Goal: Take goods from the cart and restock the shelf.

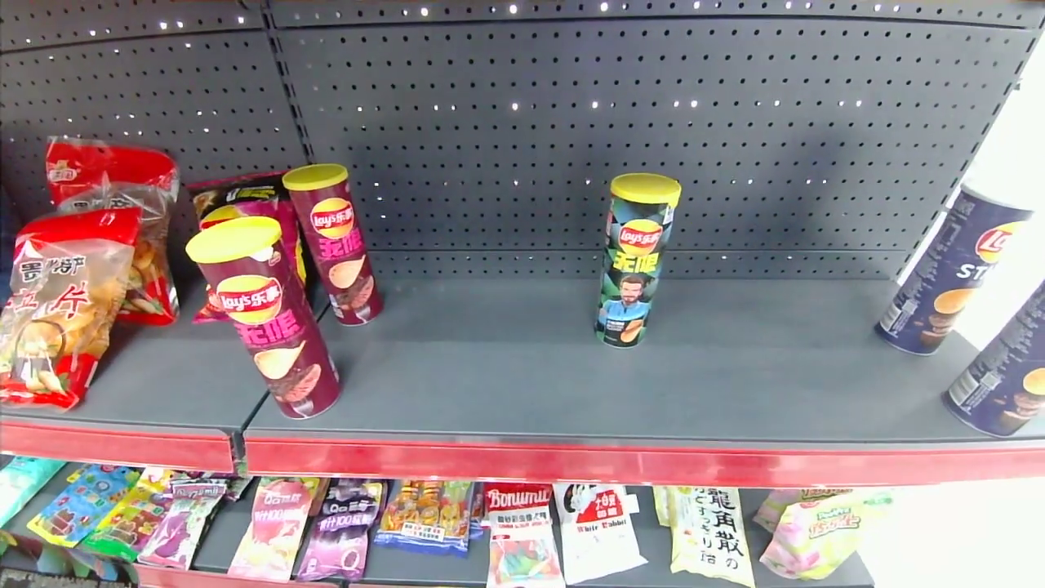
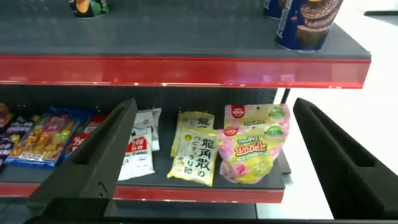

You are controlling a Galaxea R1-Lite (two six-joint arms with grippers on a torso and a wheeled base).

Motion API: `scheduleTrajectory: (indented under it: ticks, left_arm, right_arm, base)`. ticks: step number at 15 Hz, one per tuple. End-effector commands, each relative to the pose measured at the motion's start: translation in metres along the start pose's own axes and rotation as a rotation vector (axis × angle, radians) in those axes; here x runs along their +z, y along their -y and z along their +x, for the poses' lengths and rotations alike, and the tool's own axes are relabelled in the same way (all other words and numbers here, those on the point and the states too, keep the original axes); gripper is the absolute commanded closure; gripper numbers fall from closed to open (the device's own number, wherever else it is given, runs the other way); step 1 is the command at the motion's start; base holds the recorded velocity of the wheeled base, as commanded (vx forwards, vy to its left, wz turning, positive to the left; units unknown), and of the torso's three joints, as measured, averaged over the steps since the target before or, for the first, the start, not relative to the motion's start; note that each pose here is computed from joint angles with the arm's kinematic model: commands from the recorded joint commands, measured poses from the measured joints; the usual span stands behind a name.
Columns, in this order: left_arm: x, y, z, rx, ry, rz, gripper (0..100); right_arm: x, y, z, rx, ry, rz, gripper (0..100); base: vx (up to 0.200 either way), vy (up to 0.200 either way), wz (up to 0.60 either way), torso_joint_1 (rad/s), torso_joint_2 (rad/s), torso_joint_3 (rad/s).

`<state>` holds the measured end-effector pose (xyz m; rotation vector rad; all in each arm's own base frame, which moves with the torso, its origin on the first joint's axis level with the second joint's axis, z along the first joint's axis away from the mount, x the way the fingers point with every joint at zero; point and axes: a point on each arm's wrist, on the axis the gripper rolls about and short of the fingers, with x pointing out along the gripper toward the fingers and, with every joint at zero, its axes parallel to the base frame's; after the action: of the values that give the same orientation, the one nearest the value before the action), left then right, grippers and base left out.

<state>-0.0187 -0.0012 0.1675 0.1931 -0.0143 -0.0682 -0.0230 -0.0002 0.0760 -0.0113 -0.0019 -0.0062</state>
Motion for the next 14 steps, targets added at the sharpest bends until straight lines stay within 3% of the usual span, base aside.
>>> scheduleTrajectory:
  ticks: [1, 4, 5, 6, 7, 10, 14]
  left_arm:
    - [-0.010, 0.003, -0.014, 0.018, 0.054, 0.025, 100]
    - [-0.015, 0.004, -0.019, 0.012, 0.073, 0.029, 100]
    - [-0.016, 0.004, -0.018, 0.008, 0.067, 0.029, 100]
    - [-0.016, 0.004, -0.018, 0.014, 0.067, 0.029, 100]
    - [-0.016, 0.004, -0.019, 0.021, 0.071, 0.030, 100]
    - [-0.018, 0.005, -0.019, 0.014, 0.071, 0.002, 100]
    - [-0.019, 0.005, -0.018, 0.008, 0.067, 0.000, 100]
  right_arm:
    - [0.004, 0.000, -0.001, 0.007, 0.023, 0.002, 0]
    - [0.144, -0.002, 0.031, 0.178, 0.032, 0.112, 0]
    - [0.157, -0.003, 0.040, 0.240, 0.021, 0.076, 0]
    - [0.162, -0.009, 0.066, 0.352, -0.039, -0.115, 0]
    - [0.161, -0.013, 0.082, 0.374, -0.088, -0.149, 0]
    - [0.182, -0.048, 0.137, 0.574, -0.163, -0.146, 0]
    - [0.178, -0.083, 0.203, 0.610, -0.145, -0.111, 0]
  base:
    - [0.000, 0.000, 0.00, 0.000, 0.00, 0.000]
    - [0.000, 0.000, 0.00, 0.000, 0.00, 0.000]
    - [0.000, 0.000, 0.00, 0.000, 0.00, 0.000]
    - [0.000, 0.000, 0.00, 0.000, 0.00, 0.000]
    - [0.000, 0.000, 0.00, 0.000, 0.00, 0.000]
    - [0.000, 0.000, 0.00, 0.000, 0.00, 0.000]
    - [0.000, 0.000, 0.00, 0.000, 0.00, 0.000]
